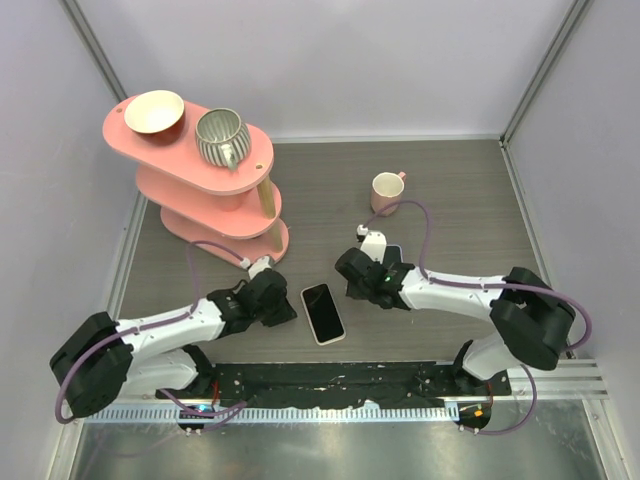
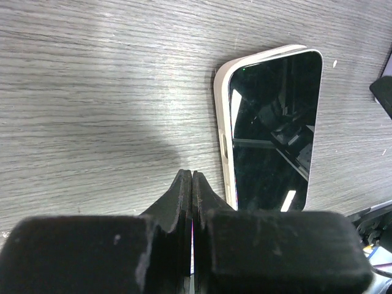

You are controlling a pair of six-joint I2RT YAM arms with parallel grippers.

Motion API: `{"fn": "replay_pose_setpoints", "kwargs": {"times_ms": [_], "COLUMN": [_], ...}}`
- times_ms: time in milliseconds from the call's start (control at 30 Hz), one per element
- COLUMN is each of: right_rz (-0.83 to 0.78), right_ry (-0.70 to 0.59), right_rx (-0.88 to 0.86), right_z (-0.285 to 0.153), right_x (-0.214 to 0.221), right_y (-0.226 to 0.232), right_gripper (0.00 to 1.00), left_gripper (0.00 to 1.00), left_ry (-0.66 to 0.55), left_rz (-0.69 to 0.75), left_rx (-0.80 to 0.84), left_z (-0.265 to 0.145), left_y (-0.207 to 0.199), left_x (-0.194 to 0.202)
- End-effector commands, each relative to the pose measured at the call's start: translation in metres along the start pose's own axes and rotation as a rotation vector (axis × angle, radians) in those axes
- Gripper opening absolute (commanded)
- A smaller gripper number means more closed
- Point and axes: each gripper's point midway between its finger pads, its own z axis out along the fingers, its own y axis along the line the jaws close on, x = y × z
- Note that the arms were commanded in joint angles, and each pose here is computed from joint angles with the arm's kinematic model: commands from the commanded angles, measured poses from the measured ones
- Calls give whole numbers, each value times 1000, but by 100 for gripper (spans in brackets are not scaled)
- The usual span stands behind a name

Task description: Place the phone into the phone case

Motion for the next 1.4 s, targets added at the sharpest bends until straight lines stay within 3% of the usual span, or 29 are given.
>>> {"fn": "replay_pose_setpoints", "kwargs": {"times_ms": [0,367,533,933,967,1033,1100,1300,1367], "right_rz": [-68,-72,-6,10,21,23,23,-85,-115], "right_ry": [-30,63,93,137,112,126,116,73,59], "right_rx": [-34,-145,-362,-161,-132,-72,-97,-246,-306], "right_z": [13,36,24,25,23,20,8,-17,-27], "right_x": [-17,4,11,16,6,-2,-12,-31,-30], "right_y": [11,43,81,30,24,5,4,19,22], "right_gripper": [28,28,28,31,31,31,32,41,46], "left_gripper": [0,0,0,0,4,26,35,52,53], "left_ry": [-38,-6,-2,21,18,9,-3,-50,-39], "left_rz": [8,-1,-11,14,13,-4,-12,-24,-9], "left_rx": [26,31,45,-6,-13,-23,-2,106,110], "left_z": [2,23,30,22,19,9,1,-13,-9], "left_y": [-20,-26,-26,-11,-8,-5,-8,-30,-32], "left_x": [-16,-9,-6,0,-1,-2,-6,-18,-16]}}
